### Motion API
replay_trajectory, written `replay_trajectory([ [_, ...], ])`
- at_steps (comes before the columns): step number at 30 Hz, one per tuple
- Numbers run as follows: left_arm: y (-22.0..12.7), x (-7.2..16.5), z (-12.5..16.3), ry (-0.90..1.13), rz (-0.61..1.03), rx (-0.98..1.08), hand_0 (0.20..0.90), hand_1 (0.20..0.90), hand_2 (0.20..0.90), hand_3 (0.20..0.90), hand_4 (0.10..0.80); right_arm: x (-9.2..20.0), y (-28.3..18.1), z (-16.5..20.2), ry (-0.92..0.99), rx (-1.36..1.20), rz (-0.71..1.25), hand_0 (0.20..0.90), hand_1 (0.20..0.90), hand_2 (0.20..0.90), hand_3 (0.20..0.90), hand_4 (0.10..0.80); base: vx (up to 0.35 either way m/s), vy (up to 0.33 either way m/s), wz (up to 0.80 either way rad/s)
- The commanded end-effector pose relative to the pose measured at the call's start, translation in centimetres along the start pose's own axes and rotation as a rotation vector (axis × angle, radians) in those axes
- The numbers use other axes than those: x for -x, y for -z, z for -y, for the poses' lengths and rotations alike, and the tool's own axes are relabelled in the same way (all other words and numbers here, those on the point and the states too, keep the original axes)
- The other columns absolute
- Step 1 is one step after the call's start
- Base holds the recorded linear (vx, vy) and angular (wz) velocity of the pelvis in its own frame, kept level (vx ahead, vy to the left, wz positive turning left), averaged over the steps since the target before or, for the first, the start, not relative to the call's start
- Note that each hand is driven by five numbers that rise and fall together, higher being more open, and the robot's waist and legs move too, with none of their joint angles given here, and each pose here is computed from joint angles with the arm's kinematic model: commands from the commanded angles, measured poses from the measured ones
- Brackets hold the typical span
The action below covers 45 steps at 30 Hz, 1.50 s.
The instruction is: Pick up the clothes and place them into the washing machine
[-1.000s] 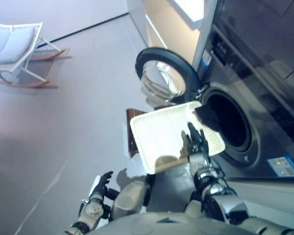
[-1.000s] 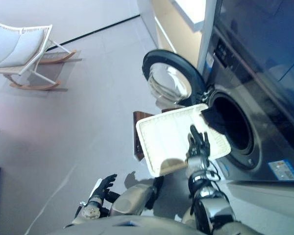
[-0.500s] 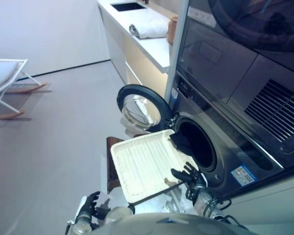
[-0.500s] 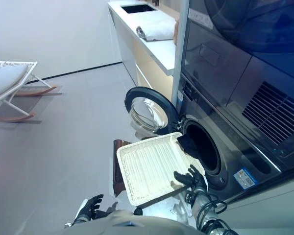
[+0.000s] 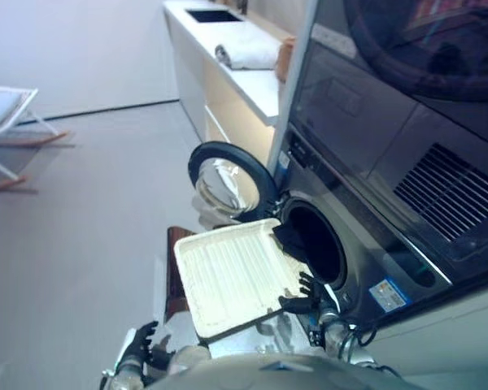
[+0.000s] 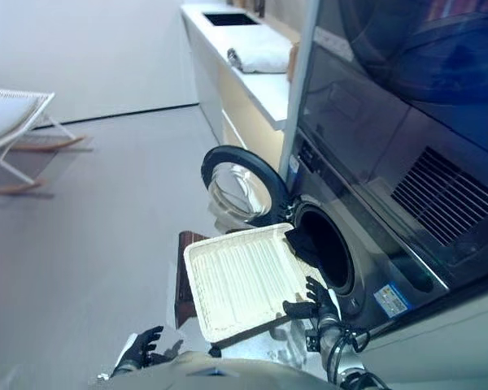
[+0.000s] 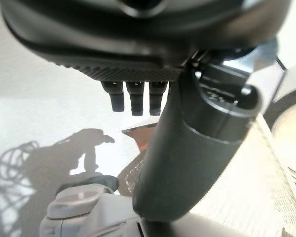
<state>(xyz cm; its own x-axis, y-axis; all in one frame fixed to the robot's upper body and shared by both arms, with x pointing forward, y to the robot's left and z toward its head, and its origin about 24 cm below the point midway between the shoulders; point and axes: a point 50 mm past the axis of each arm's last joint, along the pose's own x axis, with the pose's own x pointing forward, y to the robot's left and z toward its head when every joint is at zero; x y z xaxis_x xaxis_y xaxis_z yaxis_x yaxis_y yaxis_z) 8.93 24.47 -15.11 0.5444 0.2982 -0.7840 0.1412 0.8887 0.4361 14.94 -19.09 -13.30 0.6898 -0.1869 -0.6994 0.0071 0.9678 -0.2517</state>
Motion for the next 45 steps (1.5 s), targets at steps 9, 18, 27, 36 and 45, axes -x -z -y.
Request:
replay_trajectory([
  [9, -2.6, -0.9, -2.8, -0.012, 0.11, -0.09, 0.9, 0.9, 0.9, 0.9, 0.8, -3.5, -10.1, 3.9, 0.184, 0.277, 0.246, 0.9, 0.9, 0.9, 0.9, 0.8, 0.119, -0.065, 0.33],
  [18, -6.0, -1.5, -3.3, -0.096, 0.214, 0.009, 0.9, 0.9, 0.9, 0.9, 0.8, -4.3, -11.3, 5.5, 0.264, 0.594, 0.224, 0.9, 0.9, 0.9, 0.9, 0.8, 0.107, -0.342, 0.34],
  [27, -10.5, -1.3, -1.7, -0.079, 0.392, 0.029, 0.9, 0.9, 0.9, 0.9, 0.8, -3.8, -21.9, 11.0, 0.6, 1.005, 0.384, 0.9, 0.9, 0.9, 0.9, 0.8, -0.192, -0.117, 0.58],
  [36, -13.3, -1.4, -2.1, -0.125, 0.454, 0.099, 0.9, 0.9, 0.9, 0.9, 0.8, -0.7, -28.5, 17.1, 0.906, 1.097, 0.408, 0.9, 0.9, 0.9, 0.9, 0.8, -0.009, 0.033, -0.06],
  [45, -17.7, -0.9, -2.8, -0.164, 0.583, 0.173, 0.9, 0.9, 0.9, 0.9, 0.8, 2.2, -33.5, 19.4, 1.047, 1.12, 0.466, 0.9, 0.9, 0.9, 0.9, 0.8, -0.027, -0.022, 0.0],
])
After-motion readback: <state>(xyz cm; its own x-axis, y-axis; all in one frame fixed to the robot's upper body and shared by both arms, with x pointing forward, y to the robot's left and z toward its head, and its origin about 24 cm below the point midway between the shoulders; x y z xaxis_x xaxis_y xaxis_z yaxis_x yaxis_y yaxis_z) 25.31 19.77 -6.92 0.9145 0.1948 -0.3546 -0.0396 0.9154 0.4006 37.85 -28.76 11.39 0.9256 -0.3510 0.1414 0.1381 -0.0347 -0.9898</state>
